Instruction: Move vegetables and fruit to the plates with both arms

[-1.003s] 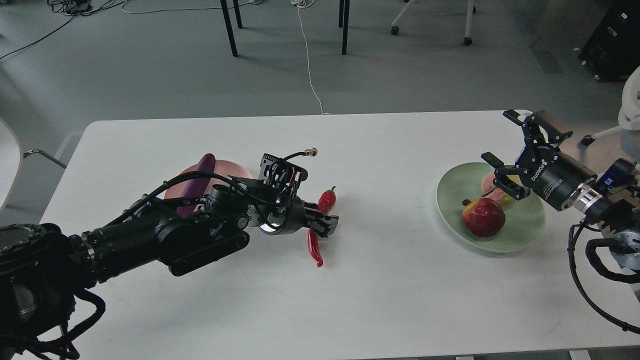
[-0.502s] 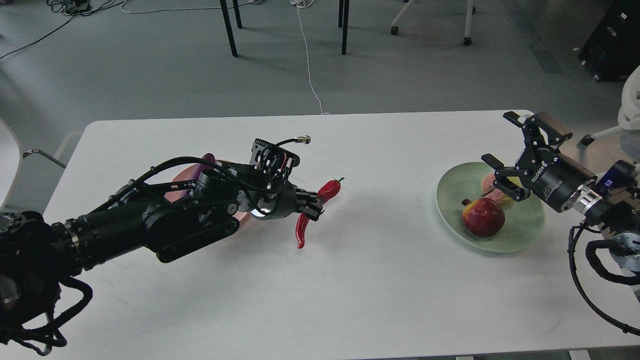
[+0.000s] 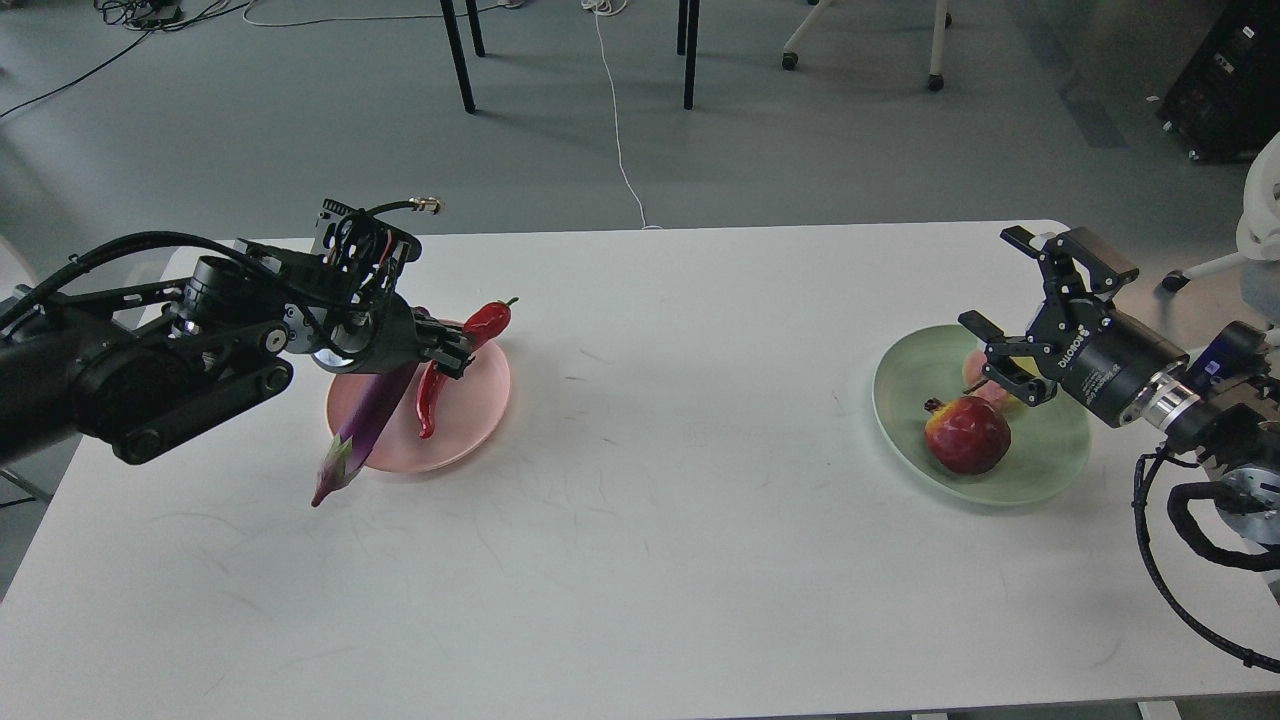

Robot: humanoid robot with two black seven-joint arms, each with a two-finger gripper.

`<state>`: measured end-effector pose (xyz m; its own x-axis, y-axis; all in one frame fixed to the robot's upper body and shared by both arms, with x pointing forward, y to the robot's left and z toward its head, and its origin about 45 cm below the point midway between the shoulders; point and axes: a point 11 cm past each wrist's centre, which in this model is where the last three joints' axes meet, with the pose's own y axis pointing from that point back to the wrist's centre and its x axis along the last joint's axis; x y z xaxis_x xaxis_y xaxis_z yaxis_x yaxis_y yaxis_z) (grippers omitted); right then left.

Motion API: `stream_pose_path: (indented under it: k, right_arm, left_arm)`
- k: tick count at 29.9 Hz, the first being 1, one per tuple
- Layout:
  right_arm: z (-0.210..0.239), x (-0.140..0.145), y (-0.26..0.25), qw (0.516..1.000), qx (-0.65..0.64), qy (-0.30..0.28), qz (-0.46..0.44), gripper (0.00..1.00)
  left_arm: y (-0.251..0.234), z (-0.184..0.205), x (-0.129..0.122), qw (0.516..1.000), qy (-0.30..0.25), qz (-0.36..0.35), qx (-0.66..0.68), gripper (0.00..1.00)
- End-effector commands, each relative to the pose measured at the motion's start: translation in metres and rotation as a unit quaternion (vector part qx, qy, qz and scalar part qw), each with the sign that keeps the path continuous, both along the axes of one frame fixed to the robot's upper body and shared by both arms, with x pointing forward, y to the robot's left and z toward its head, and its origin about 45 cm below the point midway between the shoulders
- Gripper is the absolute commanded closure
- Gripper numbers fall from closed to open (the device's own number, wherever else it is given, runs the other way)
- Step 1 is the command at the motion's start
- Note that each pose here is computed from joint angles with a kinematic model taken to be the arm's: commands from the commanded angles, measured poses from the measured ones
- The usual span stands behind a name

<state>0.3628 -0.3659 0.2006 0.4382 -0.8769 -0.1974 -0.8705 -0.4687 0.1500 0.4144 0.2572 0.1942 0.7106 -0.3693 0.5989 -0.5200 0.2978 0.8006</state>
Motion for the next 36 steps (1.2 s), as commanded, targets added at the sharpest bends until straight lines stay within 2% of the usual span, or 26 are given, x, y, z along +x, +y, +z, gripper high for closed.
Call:
stream_pose_path:
  k: [1, 3, 6, 11, 13, 17, 20, 23, 26, 29, 36]
  right_arm:
    - [0.000, 0.000, 0.001, 1.000, 0.000, 0.000, 0.001, 0.02]
    - [0.000, 0.000, 0.001, 1.000, 0.000, 0.000, 0.001, 0.02]
    - [0.001, 0.000, 0.000, 1.000, -0.001, -0.001, 0.000, 0.02]
    - [0.001, 0.000, 0.000, 1.000, -0.001, -0.001, 0.000, 0.02]
    - [0.002, 0.001, 0.000, 1.000, 0.001, -0.003, -0.001, 0.02]
    - [0.007, 0.004, -0.003, 1.000, 0.002, -0.011, -0.005, 0.02]
    - [0.015, 0.009, -0.005, 1.000, 0.008, -0.024, -0.013, 0.02]
    - [0.017, 0.011, -0.003, 0.999, 0.011, -0.027, -0.013, 0.02]
    - [0.019, 0.012, -0.003, 0.999, 0.013, -0.030, -0.013, 0.02]
    - [0.025, 0.017, -0.005, 0.999, 0.014, -0.041, -0.026, 0.02]
    - [0.045, 0.034, -0.012, 0.995, -0.004, -0.073, -0.062, 0.02]
  left_arm:
    - [0.005, -0.004, -0.003, 1.000, 0.006, 0.006, 0.000, 0.82]
    - [0.006, -0.007, -0.004, 1.000, 0.010, 0.009, 0.000, 0.77]
    - [0.007, -0.010, -0.006, 1.000, 0.014, 0.012, -0.002, 0.63]
    - [0.007, -0.009, -0.005, 1.000, 0.013, 0.011, -0.005, 0.24]
    - [0.005, -0.006, -0.004, 1.000, 0.012, 0.010, -0.012, 0.00]
    - [-0.004, 0.004, 0.000, 0.999, 0.010, 0.013, -0.048, 0.00]
    - [-0.025, 0.031, 0.010, 0.986, -0.004, 0.043, -0.160, 0.00]
    - [-0.047, 0.043, 0.009, 0.953, 0.005, 0.082, -0.292, 0.00]
    - [-0.067, 0.053, 0.008, 0.888, 0.027, 0.125, -0.442, 0.00]
    - [-0.076, 0.058, 0.009, 0.801, 0.047, 0.180, -0.569, 0.00]
    - [-0.063, 0.045, 0.012, 0.642, 0.051, 0.303, -0.702, 0.00]
